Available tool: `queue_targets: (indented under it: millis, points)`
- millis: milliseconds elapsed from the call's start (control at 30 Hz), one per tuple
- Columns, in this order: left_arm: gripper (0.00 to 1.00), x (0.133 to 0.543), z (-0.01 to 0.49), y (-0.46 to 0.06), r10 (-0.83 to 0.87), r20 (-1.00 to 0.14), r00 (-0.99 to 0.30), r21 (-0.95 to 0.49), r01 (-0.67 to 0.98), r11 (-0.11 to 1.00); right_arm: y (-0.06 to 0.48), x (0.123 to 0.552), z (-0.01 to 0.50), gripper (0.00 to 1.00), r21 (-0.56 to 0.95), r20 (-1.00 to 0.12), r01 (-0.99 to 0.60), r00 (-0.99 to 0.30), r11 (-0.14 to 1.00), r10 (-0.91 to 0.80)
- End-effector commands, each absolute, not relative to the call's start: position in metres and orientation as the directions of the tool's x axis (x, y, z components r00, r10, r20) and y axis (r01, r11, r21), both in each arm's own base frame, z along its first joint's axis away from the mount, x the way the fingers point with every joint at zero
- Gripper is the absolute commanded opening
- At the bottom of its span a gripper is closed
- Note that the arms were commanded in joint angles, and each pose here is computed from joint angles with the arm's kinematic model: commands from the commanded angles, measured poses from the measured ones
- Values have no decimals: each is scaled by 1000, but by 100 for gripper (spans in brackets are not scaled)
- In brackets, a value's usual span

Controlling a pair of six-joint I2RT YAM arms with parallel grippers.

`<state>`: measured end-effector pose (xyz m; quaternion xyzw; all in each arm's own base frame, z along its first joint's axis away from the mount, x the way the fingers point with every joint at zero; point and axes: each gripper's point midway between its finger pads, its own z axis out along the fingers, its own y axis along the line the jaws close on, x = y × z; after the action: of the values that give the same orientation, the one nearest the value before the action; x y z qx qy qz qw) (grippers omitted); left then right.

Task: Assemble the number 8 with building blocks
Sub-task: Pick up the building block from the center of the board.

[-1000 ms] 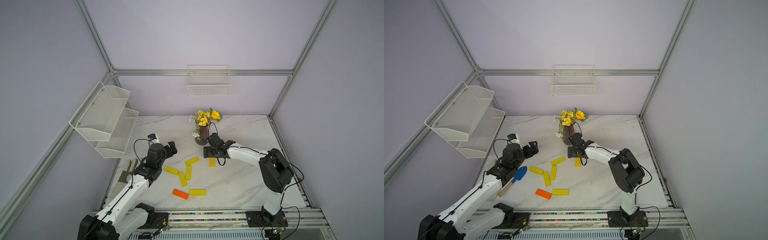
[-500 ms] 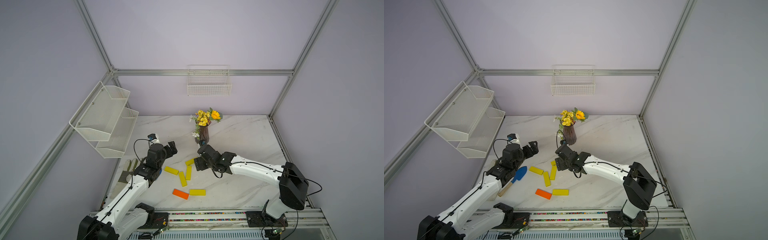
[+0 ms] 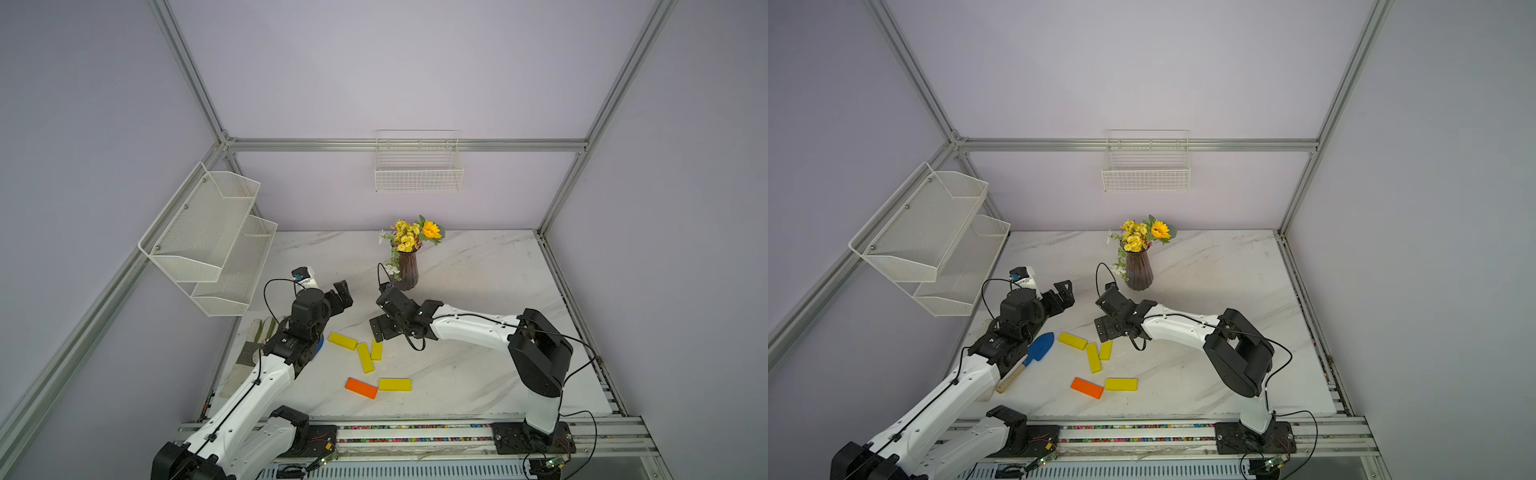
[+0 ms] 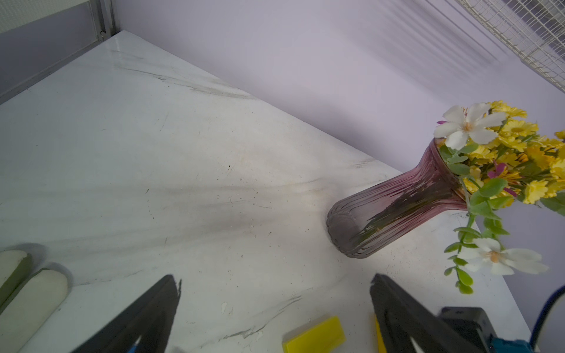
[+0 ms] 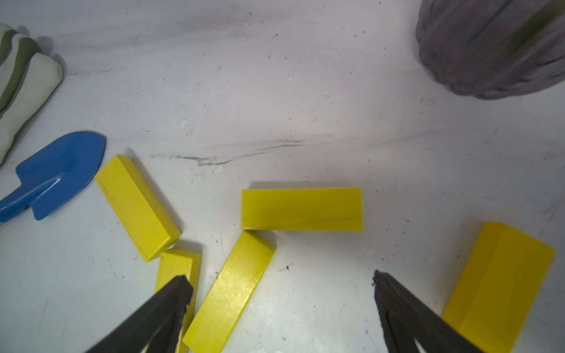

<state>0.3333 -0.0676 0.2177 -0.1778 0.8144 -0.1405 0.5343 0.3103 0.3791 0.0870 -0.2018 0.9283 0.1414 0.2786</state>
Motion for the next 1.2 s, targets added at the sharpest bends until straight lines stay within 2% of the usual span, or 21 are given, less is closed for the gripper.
queue_targets:
  millis: [0, 100, 200, 333, 433, 567, 700, 833, 1167]
  points:
    - [100, 335, 233, -68, -425, -842, -331, -411, -117, 904, 383, 323, 96, 97, 91, -604, -482, -722, 871, -336]
    - [100, 336, 233, -68, -424, -842, -332, -410, -115, 905, 383, 324, 93, 97, 83, -590, -470, -734, 879, -337]
    - [100, 336, 233, -69, -423, -842, -334, -410, -112, 905, 379, 314, 93, 93, 105, -576, -482, -743, 870, -342]
    - [100, 337, 232, -70, -422, -840, -340, -410, -112, 905, 373, 269, 102, 83, 158, -575, -597, -703, 786, -418]
    - [100, 340, 231, -73, -418, -838, -351, -409, -105, 907, 366, 228, 113, 81, 132, -568, -672, -654, 729, -501]
    - [100, 341, 228, -77, -427, -829, -362, -423, -94, 901, 362, 190, 121, 80, 159, -514, -750, -618, 642, -595]
    - [100, 339, 228, -78, -434, -826, -360, -432, -92, 897, 357, 160, 107, 77, 145, -411, -825, -552, 546, -726]
    - [100, 335, 231, -75, -440, -829, -345, -438, -89, 895, 344, 149, 81, 74, 100, -293, -854, -515, 510, -805]
    - [100, 334, 233, -74, -429, -837, -340, -425, -91, 901, 353, 140, 67, 73, 40, -277, -914, -399, 404, -874]
